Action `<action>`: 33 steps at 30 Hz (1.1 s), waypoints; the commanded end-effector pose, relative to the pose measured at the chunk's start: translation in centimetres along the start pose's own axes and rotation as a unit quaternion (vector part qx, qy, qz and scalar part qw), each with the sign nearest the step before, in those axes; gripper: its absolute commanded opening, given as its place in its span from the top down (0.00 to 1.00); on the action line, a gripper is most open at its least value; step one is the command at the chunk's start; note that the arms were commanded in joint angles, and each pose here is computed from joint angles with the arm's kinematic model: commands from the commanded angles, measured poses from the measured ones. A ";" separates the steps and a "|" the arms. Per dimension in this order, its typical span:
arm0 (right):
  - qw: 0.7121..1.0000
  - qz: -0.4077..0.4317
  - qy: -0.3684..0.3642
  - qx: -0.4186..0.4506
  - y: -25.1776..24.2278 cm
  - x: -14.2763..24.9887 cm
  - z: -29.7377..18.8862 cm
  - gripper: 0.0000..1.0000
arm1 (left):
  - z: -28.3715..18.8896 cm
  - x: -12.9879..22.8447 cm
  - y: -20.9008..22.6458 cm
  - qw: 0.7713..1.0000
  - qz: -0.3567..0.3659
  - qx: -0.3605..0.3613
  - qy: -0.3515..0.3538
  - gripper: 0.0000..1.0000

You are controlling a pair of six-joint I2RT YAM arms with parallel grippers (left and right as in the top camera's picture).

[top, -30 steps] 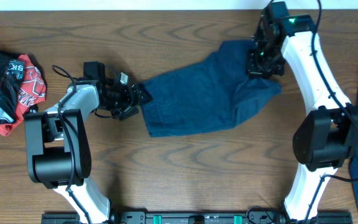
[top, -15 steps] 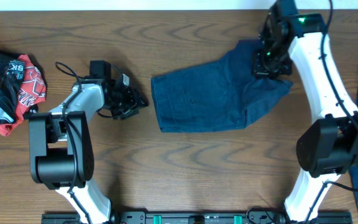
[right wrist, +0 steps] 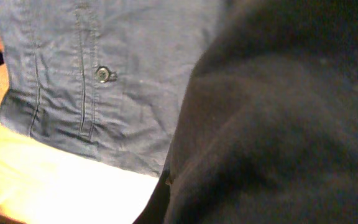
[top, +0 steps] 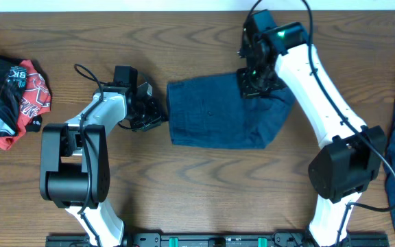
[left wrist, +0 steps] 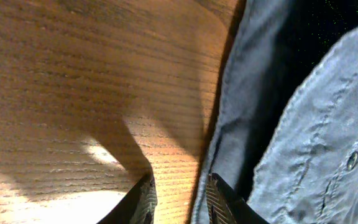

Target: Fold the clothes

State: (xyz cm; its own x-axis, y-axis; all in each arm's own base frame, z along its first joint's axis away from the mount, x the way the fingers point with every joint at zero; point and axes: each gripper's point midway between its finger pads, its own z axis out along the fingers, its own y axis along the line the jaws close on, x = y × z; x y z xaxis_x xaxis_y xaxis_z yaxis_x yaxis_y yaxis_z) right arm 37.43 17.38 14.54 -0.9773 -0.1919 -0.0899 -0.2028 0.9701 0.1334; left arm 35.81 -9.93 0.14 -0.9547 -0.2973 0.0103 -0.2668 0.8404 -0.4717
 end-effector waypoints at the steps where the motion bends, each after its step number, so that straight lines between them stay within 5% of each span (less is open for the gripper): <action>1: 0.999 -0.026 -0.018 -0.012 2.5 0.2 -1.4 0.99 | 1.8 1.4 2.9 0.998 -0.019 -0.058 0.021 0.70; 23: 0.986 -0.163 -0.016 0.002 8.3 2.4 -0.7 0.99 | 1.7 2.0 3.1 0.997 -0.024 -0.063 0.032 0.70; 33: 0.985 -0.161 -0.047 0.042 9.1 1.8 -1.9 0.99 | 1.7 2.0 3.1 0.997 -0.024 -0.063 0.034 0.70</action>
State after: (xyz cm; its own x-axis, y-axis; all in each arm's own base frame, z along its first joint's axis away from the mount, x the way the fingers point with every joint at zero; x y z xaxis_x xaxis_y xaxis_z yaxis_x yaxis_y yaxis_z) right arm 32.57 25.12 14.58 -0.8593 -0.4998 -0.1088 -0.5046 0.8631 0.0202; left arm 35.52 -9.95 0.12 -0.9552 -0.2951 0.0216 -0.2713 0.8443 -0.4621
